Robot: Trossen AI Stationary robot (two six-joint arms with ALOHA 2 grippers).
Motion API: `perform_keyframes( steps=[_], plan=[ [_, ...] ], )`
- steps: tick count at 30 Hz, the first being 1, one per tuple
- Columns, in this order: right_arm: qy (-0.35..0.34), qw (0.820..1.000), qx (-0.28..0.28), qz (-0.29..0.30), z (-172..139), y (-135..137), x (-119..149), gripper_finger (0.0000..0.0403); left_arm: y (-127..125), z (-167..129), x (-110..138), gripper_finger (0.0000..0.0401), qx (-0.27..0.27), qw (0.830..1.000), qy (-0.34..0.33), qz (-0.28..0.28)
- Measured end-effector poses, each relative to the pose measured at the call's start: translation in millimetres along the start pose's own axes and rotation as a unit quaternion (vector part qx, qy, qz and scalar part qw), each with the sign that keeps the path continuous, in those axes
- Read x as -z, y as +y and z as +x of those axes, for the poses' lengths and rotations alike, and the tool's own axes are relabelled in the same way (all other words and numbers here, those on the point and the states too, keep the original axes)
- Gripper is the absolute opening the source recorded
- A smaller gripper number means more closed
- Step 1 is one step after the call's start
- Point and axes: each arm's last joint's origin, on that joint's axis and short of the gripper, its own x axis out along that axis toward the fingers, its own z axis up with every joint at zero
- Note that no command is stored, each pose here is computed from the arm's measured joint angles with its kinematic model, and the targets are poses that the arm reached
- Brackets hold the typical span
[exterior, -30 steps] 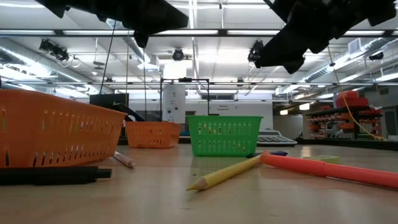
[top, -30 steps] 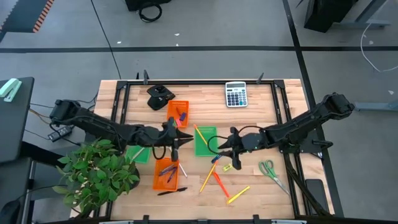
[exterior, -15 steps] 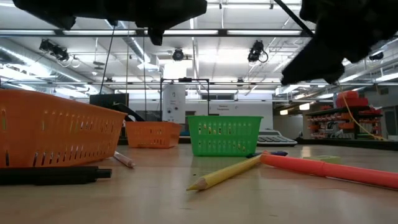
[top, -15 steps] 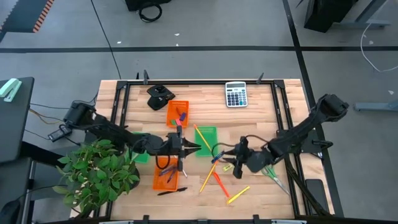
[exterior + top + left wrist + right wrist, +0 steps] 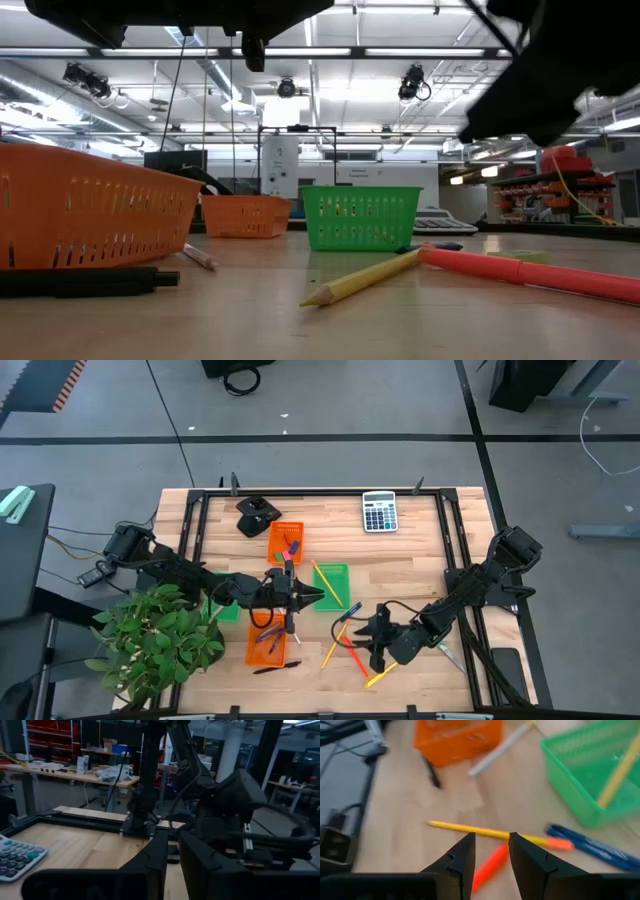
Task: Sort crayons/erasers/pens/pencils in bins
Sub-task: Put the yellow pen into the left green basket
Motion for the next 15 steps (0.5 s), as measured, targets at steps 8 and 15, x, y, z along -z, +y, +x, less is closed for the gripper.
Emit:
perform_keyframes(
  steps=[8, 15],
  plan=[
    [0.015, 0.991, -0.033, -0.128, 12.9, 37.2, -16.3, 0.0125, -1.4, 0.0, -1.1, 0.0071, 0.019, 1.000, -0.002, -0.009],
    [0.107, 0.988, 0.042, -0.106, 48.2, 46.8, 11.6, 0.0125, -3.8, -0.3, -1.2, 0.0082, 0.029, 1.000, 0.001, -0.004]
  ],
)
